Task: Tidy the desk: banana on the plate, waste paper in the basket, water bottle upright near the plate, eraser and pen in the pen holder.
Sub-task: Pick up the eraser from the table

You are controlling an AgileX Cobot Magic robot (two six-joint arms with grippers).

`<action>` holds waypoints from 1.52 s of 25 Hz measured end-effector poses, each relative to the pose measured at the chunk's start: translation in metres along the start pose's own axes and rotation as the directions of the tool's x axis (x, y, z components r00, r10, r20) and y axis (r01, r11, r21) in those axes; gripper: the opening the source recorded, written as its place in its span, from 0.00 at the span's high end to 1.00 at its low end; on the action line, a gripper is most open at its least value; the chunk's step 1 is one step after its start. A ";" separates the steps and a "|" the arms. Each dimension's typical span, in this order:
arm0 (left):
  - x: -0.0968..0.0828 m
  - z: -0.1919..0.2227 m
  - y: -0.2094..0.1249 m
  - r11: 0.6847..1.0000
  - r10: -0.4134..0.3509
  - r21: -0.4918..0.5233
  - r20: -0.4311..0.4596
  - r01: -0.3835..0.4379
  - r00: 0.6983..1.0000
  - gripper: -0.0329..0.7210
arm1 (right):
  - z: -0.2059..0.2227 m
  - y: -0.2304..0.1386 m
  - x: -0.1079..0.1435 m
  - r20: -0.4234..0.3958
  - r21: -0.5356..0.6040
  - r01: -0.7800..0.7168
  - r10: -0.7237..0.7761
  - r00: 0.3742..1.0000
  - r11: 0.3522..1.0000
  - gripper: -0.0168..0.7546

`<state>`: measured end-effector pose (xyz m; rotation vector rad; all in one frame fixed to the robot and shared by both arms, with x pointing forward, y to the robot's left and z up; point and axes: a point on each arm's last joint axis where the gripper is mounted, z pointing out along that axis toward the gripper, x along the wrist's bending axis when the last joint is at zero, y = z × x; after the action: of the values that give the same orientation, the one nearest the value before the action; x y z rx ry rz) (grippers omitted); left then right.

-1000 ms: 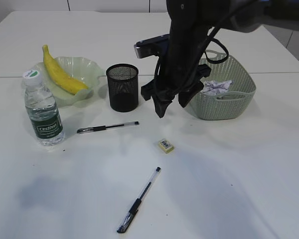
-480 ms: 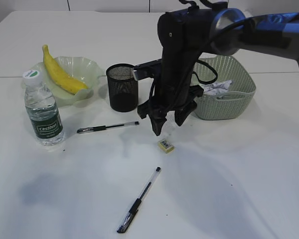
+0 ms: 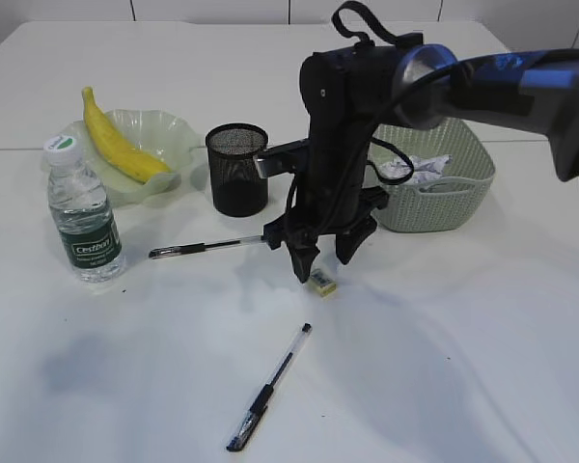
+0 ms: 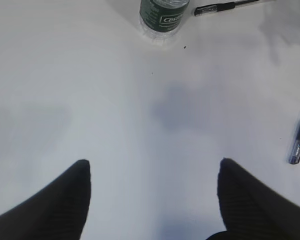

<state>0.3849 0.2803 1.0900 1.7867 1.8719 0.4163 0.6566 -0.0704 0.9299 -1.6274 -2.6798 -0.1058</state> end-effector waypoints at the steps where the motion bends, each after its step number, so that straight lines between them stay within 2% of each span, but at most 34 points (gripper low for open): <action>1: 0.000 0.000 0.000 1.000 0.000 -0.001 0.000 0.000 1.000 0.21 | 0.003 0.000 0.000 -0.002 0.007 -0.001 0.001 1.000 1.000 0.35; 38: 0.000 0.000 0.004 0.999 0.000 -0.039 0.005 0.000 1.000 0.21 | 0.028 0.000 0.000 -0.015 0.056 -0.008 0.009 1.000 0.998 0.35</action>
<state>0.3878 0.2802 1.0921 1.7608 1.8481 0.4451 0.6570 -0.0685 0.9023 -1.6155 -2.6391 -0.0423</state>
